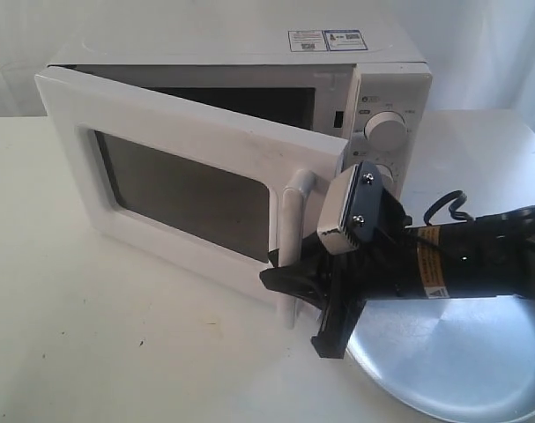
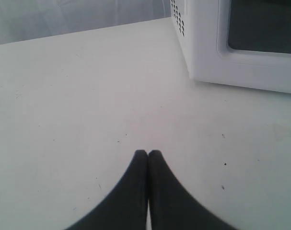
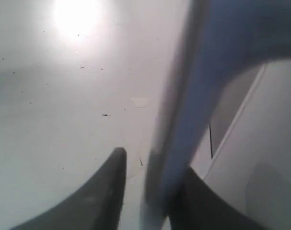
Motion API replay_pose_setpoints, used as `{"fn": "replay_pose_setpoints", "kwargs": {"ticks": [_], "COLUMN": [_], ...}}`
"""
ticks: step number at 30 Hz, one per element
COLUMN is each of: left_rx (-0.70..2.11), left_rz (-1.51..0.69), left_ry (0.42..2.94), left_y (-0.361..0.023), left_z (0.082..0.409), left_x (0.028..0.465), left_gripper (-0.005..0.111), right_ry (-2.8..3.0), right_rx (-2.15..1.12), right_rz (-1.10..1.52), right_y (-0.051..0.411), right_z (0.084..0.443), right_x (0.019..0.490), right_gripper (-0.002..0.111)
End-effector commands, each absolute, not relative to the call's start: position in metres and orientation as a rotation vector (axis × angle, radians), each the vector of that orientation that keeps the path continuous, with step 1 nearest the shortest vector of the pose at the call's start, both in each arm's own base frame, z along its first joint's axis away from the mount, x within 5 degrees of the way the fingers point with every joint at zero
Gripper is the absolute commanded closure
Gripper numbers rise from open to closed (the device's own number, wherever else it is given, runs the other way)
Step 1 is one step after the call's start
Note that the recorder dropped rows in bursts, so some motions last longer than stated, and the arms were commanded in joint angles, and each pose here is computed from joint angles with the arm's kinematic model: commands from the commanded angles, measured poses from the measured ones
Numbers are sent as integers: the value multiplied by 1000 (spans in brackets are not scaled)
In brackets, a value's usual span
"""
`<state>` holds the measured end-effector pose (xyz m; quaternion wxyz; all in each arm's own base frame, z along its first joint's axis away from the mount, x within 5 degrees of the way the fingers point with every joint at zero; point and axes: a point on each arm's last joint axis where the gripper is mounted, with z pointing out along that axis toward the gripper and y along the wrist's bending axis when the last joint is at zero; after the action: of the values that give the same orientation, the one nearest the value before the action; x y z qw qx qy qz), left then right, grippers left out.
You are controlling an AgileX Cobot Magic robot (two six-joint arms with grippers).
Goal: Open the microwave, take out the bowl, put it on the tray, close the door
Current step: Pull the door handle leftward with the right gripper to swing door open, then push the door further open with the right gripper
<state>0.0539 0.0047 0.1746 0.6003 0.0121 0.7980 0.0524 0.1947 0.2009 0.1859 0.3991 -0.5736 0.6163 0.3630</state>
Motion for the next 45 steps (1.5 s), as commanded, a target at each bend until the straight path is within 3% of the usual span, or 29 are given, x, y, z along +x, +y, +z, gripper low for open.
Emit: {"fn": "replay_pose_setpoints", "kwargs": {"ticks": [1,3,15,28,32,36,39,45], "left_rx": [21,21,21,21,21,21,21,21], "left_rz": [113,113,113,113,113,113,113,113], "left_ry": [1850,1850,1850,1850,1850,1850,1850,1850], "left_y": [5,5,5,5,5,5,5,5], "left_z": [174,174,174,174,174,174,174,174], "left_x": [54,54,54,54,54,54,54,54], "left_gripper": [107,107,107,107,107,107,107,107], "right_ry": [1213,1248,1649,1683,1690,1704,1823,2000], "right_rx": [-1714,-1703,-1614,-1441,-1363,-1341,-1224,-682], "right_rz": [1355,1375,1037,868,875,865,794,302], "right_y": [208,207,200,178,173,170,164,131], "right_z": [204,207,197,245,259,259,248,242], "right_x": [142,141,160,148,143,141,147,187], "right_gripper": [55,49,49,53,67,108,108,108]}}
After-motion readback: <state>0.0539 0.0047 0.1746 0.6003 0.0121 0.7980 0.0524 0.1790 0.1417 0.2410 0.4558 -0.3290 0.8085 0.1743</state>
